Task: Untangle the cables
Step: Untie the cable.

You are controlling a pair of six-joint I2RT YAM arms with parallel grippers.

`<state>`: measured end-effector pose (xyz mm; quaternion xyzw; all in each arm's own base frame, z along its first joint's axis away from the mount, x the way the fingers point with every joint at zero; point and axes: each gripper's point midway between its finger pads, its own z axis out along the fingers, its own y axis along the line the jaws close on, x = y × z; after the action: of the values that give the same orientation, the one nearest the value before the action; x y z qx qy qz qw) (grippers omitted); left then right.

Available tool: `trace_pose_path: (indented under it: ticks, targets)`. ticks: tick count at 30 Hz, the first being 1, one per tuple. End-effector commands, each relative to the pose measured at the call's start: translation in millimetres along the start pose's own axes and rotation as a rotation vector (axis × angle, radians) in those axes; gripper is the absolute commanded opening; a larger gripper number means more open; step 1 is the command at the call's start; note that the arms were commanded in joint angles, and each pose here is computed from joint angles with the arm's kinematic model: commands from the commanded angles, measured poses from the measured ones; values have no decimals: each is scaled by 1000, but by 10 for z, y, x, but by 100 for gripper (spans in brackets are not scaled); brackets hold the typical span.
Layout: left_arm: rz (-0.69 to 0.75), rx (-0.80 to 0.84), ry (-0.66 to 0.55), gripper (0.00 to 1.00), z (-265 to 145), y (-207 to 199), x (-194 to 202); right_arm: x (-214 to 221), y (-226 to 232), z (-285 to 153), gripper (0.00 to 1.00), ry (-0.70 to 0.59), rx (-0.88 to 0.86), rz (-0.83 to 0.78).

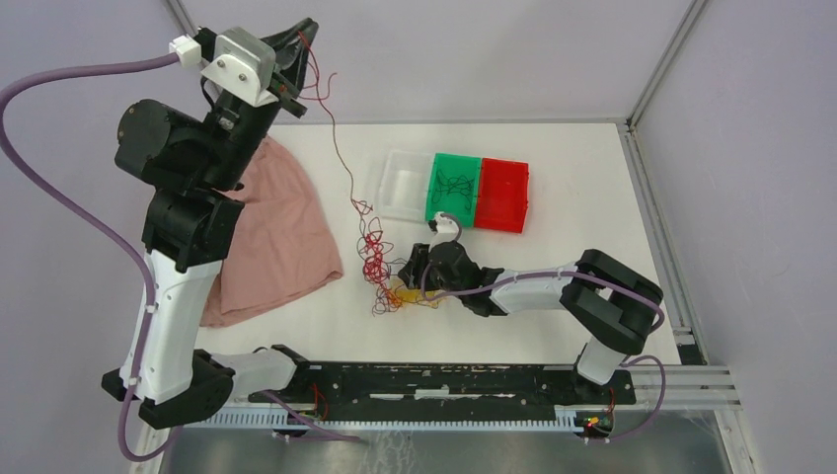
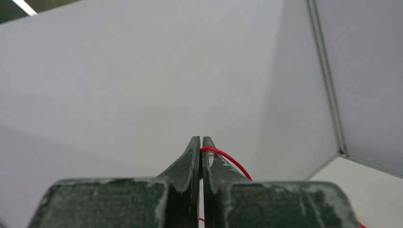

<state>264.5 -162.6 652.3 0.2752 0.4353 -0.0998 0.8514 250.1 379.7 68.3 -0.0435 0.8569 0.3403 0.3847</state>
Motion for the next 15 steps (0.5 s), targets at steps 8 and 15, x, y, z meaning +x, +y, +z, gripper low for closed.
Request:
trace_pose_path:
  ticks: [8,15]
  targets:
    - [128,-100,-24,3,-19,241,-120,-847,433,-608,73,-212,-90,-158]
    - [95,-7,20,3,-39,10,112,-1216,1293,-1108,95,-287,-433,-280]
